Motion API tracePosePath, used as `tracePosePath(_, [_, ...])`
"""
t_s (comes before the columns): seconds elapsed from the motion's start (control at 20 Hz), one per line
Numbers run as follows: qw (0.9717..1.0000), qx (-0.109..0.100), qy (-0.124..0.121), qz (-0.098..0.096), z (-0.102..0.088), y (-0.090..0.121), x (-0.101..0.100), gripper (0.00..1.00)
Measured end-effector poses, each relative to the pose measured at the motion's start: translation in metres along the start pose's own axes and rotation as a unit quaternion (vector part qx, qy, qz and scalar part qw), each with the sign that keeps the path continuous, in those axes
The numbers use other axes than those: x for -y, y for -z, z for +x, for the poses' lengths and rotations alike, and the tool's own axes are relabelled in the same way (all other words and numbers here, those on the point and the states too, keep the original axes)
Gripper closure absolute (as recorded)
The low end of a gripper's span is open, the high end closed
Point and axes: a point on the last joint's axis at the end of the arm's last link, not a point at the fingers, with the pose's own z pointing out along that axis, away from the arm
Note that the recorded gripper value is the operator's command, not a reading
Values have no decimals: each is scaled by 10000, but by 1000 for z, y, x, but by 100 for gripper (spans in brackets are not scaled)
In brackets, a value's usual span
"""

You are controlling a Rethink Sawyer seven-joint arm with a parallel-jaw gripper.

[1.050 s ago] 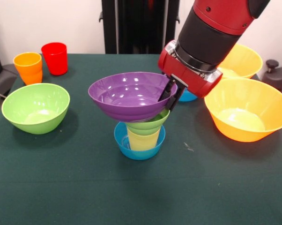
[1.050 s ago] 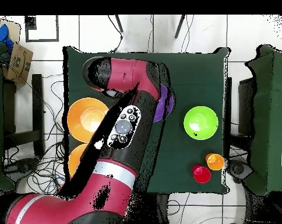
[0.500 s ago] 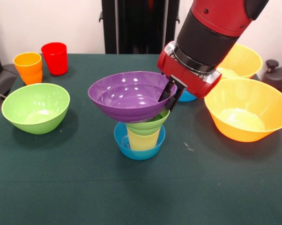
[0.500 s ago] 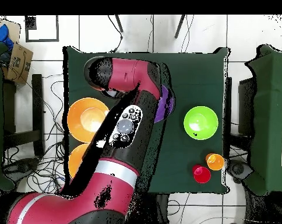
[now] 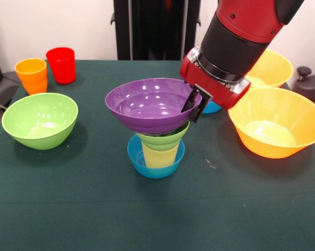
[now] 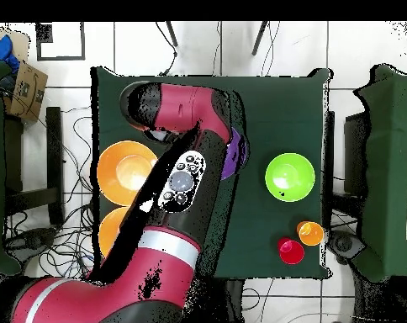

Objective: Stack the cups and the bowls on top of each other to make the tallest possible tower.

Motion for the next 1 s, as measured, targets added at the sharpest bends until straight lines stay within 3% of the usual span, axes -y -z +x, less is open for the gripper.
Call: tracePosePath(1.0, [9999,-78,-17,-62,0,-2,-2,100])
